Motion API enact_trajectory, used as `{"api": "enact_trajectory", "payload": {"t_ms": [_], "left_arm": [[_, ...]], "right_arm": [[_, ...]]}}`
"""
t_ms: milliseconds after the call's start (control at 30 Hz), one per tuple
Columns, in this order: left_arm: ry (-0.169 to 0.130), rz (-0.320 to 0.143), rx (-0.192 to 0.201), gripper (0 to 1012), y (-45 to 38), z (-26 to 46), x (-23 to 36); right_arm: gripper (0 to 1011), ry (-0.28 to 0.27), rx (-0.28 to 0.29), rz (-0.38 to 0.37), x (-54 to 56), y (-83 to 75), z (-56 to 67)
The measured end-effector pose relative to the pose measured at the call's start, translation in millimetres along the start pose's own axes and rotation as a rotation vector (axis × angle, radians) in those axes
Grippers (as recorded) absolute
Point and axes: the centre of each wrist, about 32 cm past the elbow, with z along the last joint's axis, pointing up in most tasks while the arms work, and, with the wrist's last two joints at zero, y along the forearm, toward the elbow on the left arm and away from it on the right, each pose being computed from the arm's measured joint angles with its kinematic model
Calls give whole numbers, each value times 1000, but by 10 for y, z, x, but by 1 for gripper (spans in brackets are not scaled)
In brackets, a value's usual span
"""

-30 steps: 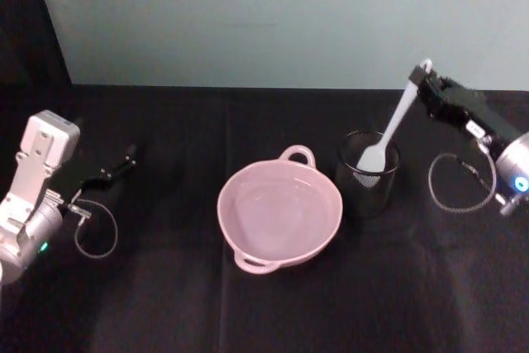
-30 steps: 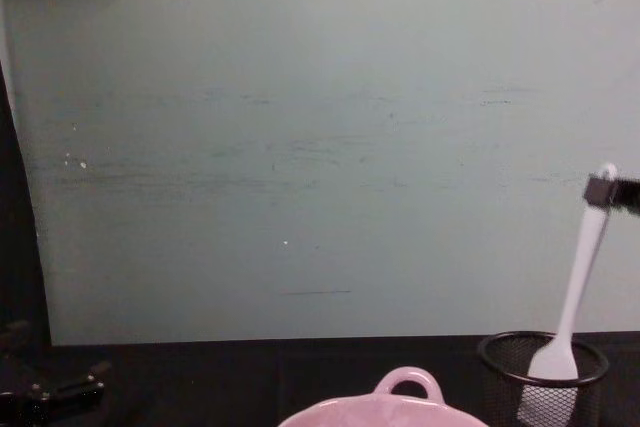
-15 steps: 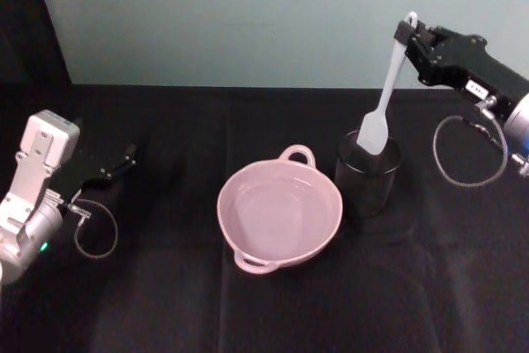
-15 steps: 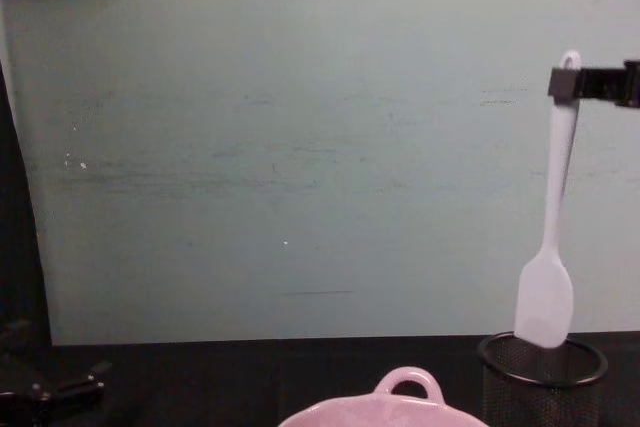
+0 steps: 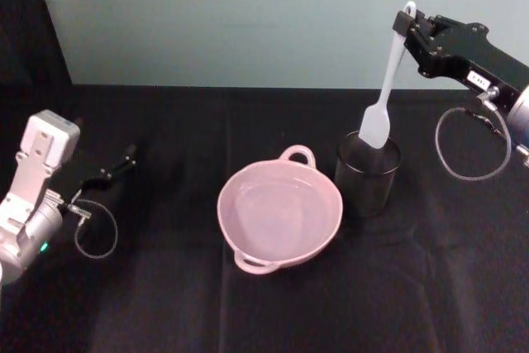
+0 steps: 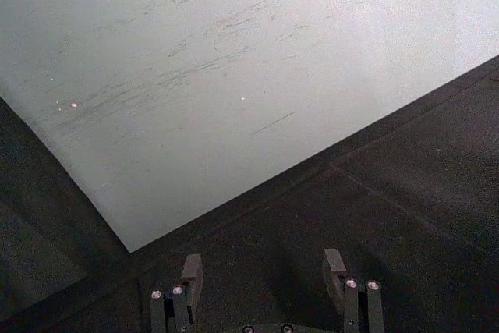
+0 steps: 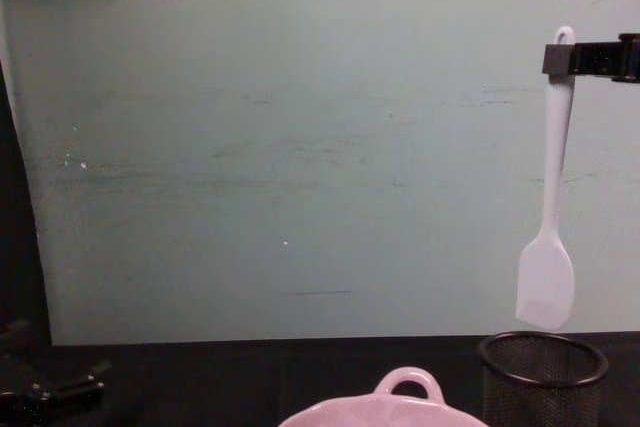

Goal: Use the one hand to pick up the spoon and stir the clear water in the bowl.

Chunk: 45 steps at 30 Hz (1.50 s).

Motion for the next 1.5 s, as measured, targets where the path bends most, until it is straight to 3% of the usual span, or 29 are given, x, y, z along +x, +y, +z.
{"api": "enact_trajectory", "payload": {"t_ms": [1033,1300,1400,1500], "left_arm": [[0,0,0,1011,0,0,0],[0,0,0,1011,0,0,0],[0,0,0,1011,0,0,0],[0,0,0,1011,0,0,0]], "right_arm": [[113,8,2,-2,-16,0,-38],[113,18,8,66,-253,176,-112],[113,27,3,123,-416,333,-197],[113,37,-1,153,-501,422,-275]]}}
